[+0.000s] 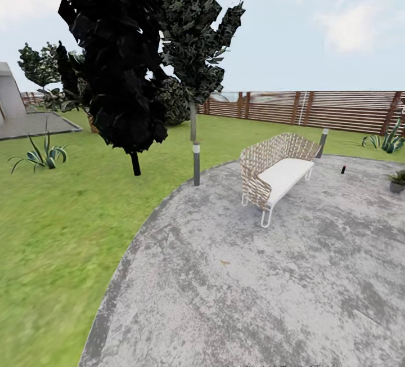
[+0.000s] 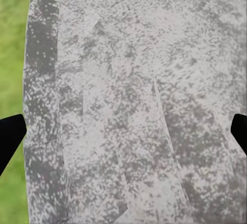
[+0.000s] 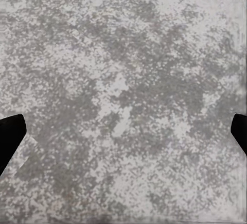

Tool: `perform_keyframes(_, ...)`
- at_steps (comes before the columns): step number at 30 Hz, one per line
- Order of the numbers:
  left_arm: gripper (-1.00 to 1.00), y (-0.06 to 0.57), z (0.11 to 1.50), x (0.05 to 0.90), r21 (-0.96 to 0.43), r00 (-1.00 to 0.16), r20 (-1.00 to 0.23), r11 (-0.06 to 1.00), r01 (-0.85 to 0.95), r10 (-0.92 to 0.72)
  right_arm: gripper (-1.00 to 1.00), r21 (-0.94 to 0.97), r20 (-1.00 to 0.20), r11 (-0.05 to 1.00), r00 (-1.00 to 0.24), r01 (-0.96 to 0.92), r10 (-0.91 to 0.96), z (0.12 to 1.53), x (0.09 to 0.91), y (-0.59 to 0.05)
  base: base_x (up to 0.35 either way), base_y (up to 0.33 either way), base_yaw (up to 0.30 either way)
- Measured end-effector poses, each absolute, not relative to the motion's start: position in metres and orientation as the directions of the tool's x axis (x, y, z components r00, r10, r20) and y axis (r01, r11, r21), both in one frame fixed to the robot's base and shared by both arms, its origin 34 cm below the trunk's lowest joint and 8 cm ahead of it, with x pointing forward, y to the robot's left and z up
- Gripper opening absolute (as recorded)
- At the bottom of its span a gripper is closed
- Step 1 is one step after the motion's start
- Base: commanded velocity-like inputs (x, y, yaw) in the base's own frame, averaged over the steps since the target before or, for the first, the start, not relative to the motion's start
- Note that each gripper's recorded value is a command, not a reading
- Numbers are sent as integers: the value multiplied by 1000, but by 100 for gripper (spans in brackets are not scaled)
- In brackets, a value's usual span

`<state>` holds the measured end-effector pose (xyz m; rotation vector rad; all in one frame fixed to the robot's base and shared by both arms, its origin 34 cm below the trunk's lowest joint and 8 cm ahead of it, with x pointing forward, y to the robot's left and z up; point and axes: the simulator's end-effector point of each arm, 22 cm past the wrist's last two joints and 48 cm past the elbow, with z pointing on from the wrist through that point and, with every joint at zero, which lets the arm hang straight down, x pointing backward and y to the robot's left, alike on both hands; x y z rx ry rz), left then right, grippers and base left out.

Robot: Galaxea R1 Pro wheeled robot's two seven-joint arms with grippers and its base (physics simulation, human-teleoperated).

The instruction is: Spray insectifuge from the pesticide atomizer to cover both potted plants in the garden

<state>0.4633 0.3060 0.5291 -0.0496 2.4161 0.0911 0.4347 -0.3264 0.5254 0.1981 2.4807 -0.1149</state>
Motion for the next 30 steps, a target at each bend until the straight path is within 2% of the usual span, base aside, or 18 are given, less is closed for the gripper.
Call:
perform_keyframes(15, 100, 305, 529, 462, 54, -750, -661, 997, -55, -6, 100, -34, -609, 985, -784, 172, 116, 525, 434, -326, 11, -271, -300)
perform_keyframes(30, 100, 303, 521, 452, 54, -767, -641, 997, -49, -3, 100, -33, -608, 984, -785, 173, 118, 525, 434, -326, 155, -262, -300)
